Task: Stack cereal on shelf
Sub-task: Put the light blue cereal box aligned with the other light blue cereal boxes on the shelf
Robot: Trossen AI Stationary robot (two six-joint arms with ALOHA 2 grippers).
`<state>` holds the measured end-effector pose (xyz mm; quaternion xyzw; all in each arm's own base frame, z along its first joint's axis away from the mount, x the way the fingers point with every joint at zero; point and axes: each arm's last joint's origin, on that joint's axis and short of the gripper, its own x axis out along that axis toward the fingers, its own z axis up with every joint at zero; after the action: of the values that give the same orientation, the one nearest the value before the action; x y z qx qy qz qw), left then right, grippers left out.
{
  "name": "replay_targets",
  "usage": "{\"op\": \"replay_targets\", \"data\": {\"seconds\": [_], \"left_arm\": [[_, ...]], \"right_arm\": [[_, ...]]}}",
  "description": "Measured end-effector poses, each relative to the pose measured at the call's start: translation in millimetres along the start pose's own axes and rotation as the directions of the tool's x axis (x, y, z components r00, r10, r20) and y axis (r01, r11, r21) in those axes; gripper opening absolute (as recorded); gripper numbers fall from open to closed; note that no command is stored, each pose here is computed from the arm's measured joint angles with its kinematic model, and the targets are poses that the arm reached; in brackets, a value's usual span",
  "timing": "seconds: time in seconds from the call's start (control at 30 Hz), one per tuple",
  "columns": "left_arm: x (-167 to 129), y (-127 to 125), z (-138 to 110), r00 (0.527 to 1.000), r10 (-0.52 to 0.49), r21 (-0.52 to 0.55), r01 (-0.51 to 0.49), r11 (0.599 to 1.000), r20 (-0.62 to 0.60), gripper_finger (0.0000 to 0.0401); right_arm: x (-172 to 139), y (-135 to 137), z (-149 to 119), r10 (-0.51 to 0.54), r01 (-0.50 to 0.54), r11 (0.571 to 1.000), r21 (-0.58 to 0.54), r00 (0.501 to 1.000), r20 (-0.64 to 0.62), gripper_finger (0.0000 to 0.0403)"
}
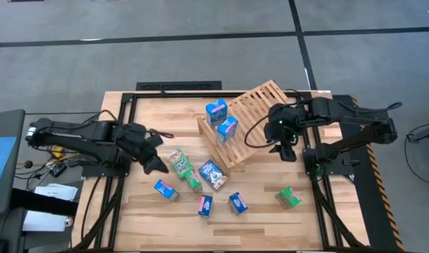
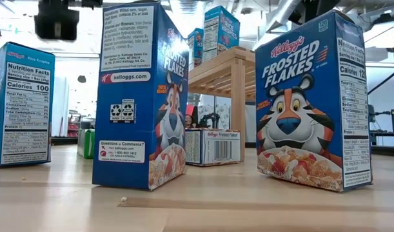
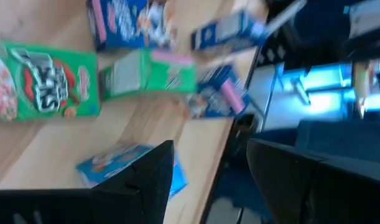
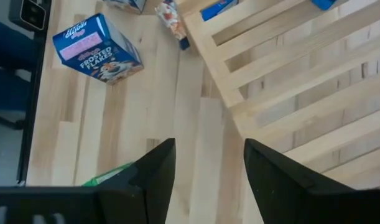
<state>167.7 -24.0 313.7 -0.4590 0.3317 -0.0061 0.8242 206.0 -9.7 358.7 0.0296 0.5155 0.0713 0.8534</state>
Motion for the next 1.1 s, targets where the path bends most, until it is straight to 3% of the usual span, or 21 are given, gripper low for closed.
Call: {"op": "replay_targets", "data": {"seconds": [0.1, 0.23, 0.33, 0.47, 0.63, 0.77, 0.83, 0.9, 1.03, 1.1], "left_arm": [[-21.5, -29.2, 2.0, 0.998, -0.012, 0.030, 0.010, 1.000, 0.064, 0.0192], [-37.6, -56.4, -4.6, 0.996, 0.078, 0.058, -0.080, 0.995, 0.034, 0.0192], [-30.4, -70.8, -13.1, 0.986, 0.150, 0.115, -0.142, 0.983, -0.069, 0.0192], [3.3, -82.4, -30.7, 0.956, 0.211, 0.321, -0.139, 0.937, -0.203, 0.0192], [53.9, -82.6, -42.7, 0.908, 0.339, 0.560, -0.152, 0.815, -0.246, 0.0192], [94.2, -71.6, -45.4, 0.852, 0.491, 0.598, -0.302, 0.743, -0.179, 0.0192], [107.6, -64.2, -44.1, 0.816, 0.525, 0.591, -0.305, 0.747, -0.243, 0.0192], [106.5, -65.4, -40.4, 0.829, 0.496, 0.577, -0.279, 0.767, -0.258, 0.0192], [84.7, -68.2, -36.3, 0.844, 0.496, 0.586, -0.300, 0.753, -0.205, 0.0192], [81.8, -68.3, -34.9, 0.849, 0.499, 0.623, -0.299, 0.722, -0.171, 0.0192]], "right_arm": [[0.4, 2.7, -0.9, 0.003, -0.003, 1.000, 0.001, 1.000, -0.011, 0.0216], [0.2, 2.8, -2.5, 0.003, -0.003, 1.000, 0.006, 1.000, -0.028, 0.0217], [0.0, 2.0, -3.5, 0.001, -0.001, 1.000, 0.011, 0.999, -0.036, 0.0217], [0.0, 0.7, -2.1, -0.004, 0.004, 1.000, 0.014, 1.000, -0.020, 0.0217], [-0.2, -0.7, 0.1, -0.010, 0.010, 1.000, 0.020, 1.000, 0.002, 0.0217], [-0.2, -0.8, 0.3, -0.016, 0.016, 0.999, 0.031, 1.000, 0.005, 0.0217], [-0.2, -1.1, 0.3, -0.027, 0.027, 0.998, 0.049, 1.000, 0.004, 0.0217], [-0.2, -1.3, 0.3, -0.034, 0.034, 0.997, 0.073, 0.999, 0.003, 0.0217], [-0.2, -1.3, 0.3, -0.034, 0.034, 0.995, 0.089, 0.999, 0.003, 0.0217], [-0.2, -1.4, 1.0, -0.035, 0.034, 0.996, 0.088, 0.999, 0.011, 0.0217]]}}
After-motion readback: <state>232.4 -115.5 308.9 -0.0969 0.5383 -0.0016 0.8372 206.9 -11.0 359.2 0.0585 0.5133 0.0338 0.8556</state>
